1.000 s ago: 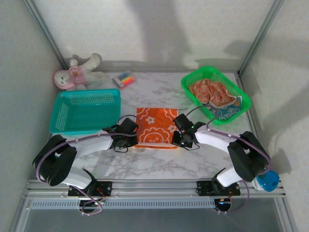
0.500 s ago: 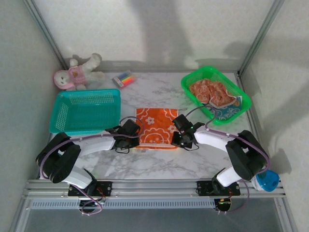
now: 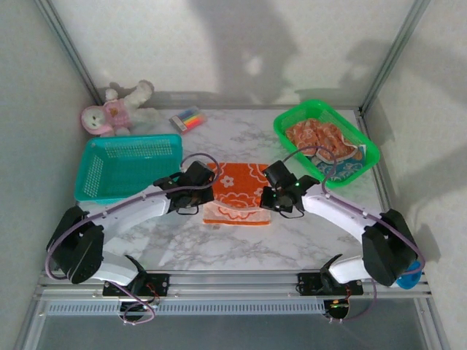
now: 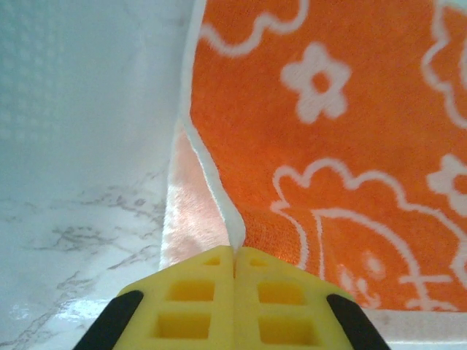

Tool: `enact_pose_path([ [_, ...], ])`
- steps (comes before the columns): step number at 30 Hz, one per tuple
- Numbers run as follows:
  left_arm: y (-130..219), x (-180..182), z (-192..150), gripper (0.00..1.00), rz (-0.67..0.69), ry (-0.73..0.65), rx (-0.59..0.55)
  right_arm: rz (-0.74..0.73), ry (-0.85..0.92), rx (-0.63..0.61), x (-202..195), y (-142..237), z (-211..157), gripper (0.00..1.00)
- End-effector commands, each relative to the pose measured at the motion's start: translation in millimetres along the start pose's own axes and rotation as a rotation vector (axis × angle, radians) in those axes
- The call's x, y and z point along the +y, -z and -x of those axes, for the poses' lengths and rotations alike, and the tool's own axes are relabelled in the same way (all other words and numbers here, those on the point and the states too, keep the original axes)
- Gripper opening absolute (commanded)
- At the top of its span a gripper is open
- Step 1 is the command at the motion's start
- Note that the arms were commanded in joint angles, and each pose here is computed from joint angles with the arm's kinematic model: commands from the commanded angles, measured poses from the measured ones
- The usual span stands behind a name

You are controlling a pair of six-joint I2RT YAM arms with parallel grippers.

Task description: Fold and stack the towels

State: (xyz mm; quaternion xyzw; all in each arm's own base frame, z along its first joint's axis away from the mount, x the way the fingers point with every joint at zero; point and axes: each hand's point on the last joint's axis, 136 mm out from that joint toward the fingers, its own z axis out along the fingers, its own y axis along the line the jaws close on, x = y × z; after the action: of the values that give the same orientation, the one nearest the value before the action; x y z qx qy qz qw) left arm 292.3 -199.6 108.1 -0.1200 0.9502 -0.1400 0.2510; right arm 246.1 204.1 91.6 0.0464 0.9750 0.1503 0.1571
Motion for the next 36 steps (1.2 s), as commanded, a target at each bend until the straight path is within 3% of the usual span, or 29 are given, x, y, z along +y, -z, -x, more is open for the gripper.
enact_pose_path([
  [1,16,9,11,0.0,0.054,-0.017,-0.031,-0.035,0.02,-0.015,-5,16,4,0.0],
  [16,34,10,13,0.0,0.022,0.022,-0.052,-0.014,0.003,-0.042,-7,31,2,0.0],
  [36,-30,44,-61,0.0,0.051,0.031,0.116,-0.072,-0.011,0.095,-35,-37,-41,0.02],
])
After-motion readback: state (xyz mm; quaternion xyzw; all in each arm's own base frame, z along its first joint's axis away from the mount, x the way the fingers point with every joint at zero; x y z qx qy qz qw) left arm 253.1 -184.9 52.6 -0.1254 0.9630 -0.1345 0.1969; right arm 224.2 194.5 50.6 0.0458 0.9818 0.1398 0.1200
